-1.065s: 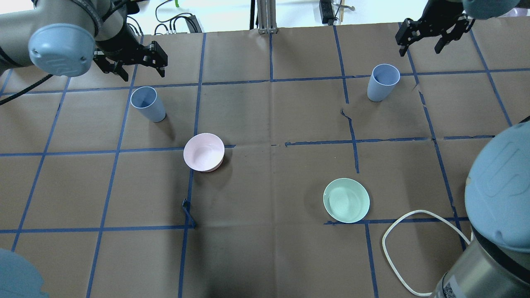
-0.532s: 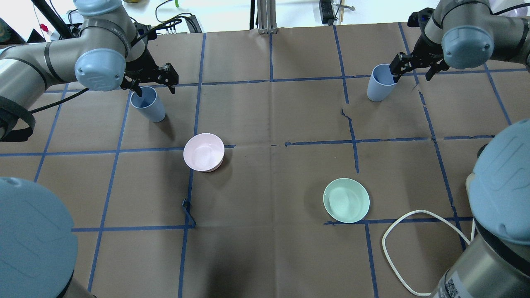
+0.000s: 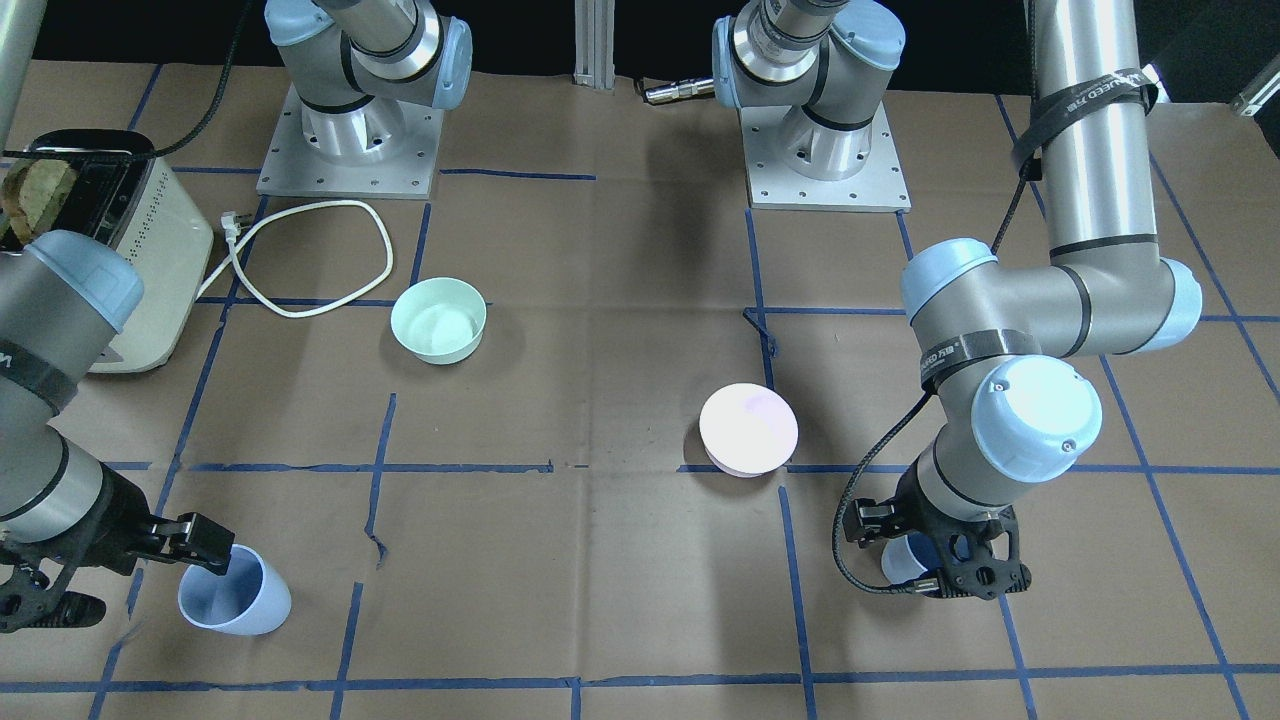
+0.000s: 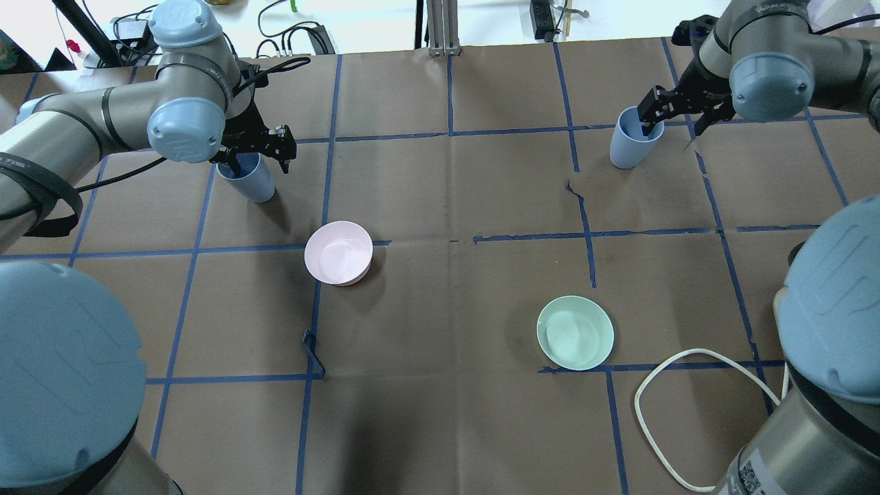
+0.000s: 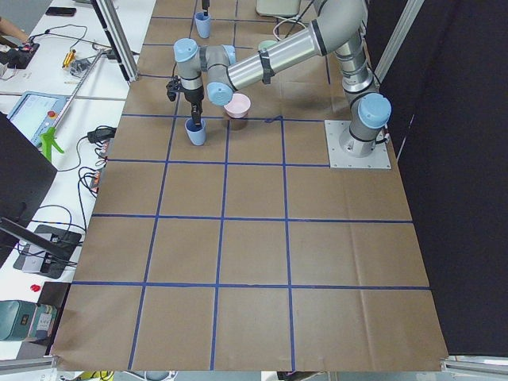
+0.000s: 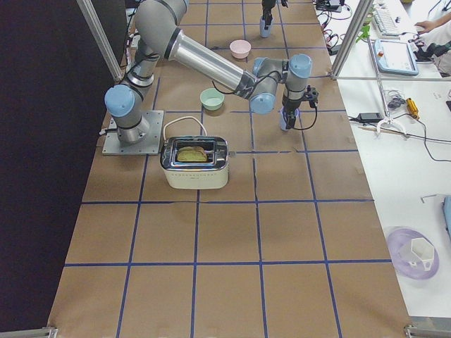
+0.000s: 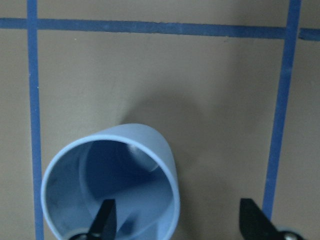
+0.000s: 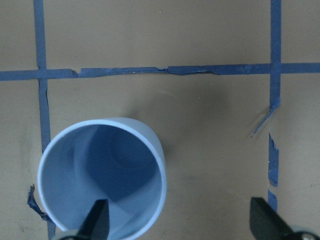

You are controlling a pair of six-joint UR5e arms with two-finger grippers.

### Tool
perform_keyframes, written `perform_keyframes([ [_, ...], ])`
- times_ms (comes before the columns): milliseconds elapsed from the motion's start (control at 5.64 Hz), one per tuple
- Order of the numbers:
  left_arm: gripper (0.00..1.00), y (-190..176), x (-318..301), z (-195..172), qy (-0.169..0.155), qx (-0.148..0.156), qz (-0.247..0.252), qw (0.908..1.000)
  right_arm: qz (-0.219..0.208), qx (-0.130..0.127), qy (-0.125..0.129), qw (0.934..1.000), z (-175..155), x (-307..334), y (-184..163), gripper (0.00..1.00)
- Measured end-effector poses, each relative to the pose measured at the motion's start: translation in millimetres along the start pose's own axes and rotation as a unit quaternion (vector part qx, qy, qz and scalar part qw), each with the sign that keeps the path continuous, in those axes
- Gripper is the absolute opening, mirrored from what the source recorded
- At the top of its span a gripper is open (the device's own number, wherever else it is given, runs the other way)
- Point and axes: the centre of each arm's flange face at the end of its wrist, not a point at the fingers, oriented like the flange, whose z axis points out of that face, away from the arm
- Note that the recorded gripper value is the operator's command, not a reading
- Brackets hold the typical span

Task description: Stack blue cups with both arms

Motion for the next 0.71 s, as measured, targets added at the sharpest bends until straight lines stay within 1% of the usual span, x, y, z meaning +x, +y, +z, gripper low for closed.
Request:
perform_keyframes([
  [177, 0.0, -1, 0, 3, -0.001, 0.0, 0.005, 1.0, 0.001, -0.002, -0.001, 1.0, 5, 0, 1, 0.51],
  [355, 0.0, -1, 1, 3, -0.001, 0.001, 0.007, 1.0, 0.001, -0.004, -0.001, 1.0, 7, 0, 2, 0.24],
  [532, 0.0, -1, 2, -2, -0.001, 0.005, 0.008, 1.0, 0.002, -0.004, -0.001, 1.0, 8, 0, 2, 0.11],
  [710, 0.0, 0, 10, -18, -0.001, 0.016, 0.012, 0.9998, 0.002, -0.003, -0.001, 1.0, 6, 0, 2, 0.08],
])
